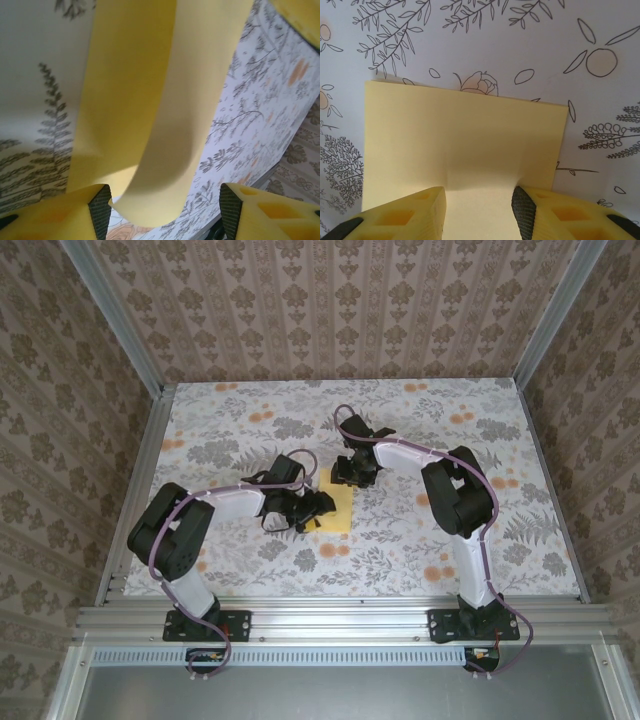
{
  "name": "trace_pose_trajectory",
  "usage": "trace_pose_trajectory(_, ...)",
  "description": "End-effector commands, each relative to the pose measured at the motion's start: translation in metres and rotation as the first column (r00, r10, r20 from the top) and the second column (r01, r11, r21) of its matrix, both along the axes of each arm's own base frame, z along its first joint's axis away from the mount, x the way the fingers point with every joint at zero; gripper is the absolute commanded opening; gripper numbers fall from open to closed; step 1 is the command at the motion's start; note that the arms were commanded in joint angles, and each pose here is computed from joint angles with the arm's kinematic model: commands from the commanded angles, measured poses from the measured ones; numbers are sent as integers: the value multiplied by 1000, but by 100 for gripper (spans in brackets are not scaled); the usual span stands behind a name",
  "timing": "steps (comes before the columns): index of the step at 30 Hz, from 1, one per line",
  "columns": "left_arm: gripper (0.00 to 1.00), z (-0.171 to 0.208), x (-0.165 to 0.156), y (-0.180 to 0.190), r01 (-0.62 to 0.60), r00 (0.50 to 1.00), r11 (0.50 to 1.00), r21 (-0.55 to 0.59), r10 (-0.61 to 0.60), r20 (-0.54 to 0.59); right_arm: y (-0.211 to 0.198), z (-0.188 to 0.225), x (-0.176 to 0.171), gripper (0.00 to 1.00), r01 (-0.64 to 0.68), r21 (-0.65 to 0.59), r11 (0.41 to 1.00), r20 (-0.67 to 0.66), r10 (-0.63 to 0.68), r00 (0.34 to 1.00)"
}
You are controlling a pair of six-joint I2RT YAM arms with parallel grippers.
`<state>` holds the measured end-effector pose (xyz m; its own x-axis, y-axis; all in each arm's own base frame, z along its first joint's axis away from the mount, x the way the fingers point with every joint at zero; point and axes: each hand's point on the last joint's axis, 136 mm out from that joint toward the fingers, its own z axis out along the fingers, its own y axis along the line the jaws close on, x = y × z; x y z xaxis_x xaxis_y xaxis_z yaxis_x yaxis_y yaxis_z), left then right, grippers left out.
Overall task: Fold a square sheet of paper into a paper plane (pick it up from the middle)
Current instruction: Fold the triangle a second time at the center of the table.
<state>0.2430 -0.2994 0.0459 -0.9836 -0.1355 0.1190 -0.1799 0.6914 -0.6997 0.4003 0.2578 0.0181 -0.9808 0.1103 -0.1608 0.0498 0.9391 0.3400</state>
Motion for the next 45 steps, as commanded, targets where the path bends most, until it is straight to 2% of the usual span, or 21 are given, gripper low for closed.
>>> trace_pose_trajectory(1, 62, 22, 14, -13, -2, 997, 997, -74, 8, 75, -22, -43, -24, 45, 26, -84, 996, -117, -36, 993)
trace_pose_trajectory(5, 63, 27, 21, -22, -3, 994, 988, -153, 20, 111, -21, -43, -24, 45, 26, -79, 997, -117, -36, 992)
trace_pose_trajectory(9, 63, 33, 20, -35, 46, 993, 974, -221, -20, 115, -21, -42, -25, 45, 25, -75, 997, -120, -34, 992)
trace_pose_trajectory(18, 64, 21, -5, -51, 168, 984, 967, -192, -154, 86, -21, -43, -25, 45, 27, -74, 997, -121, -36, 992)
trace_pose_trajectory(26, 63, 21, -6, -39, 133, 987, 978, -158, -117, 108, -21, -44, -25, 45, 27, -73, 997, -120, -36, 992)
trace_pose_trajectory(32, 54, 22, 8, -20, 52, 989, 993, -102, -37, 145, -22, -43, -25, 45, 29, -74, 997, -121, -37, 992)
trace_pose_trajectory(36, 45, 14, 6, -5, 15, 992, 998, -59, -8, 124, -22, -43, -25, 45, 29, -67, 997, -121, -37, 992)
trace_pose_trajectory(41, 28, -1, 2, 11, 12, 997, 998, 60, -17, 81, -17, -35, -22, 45, 25, -28, 999, -110, -28, 994)
trace_pose_trajectory(45, 16, -8, 0, 15, 28, 997, 991, 128, -37, 64, -5, -10, -11, 44, 12, 60, 998, -52, -9, 999)
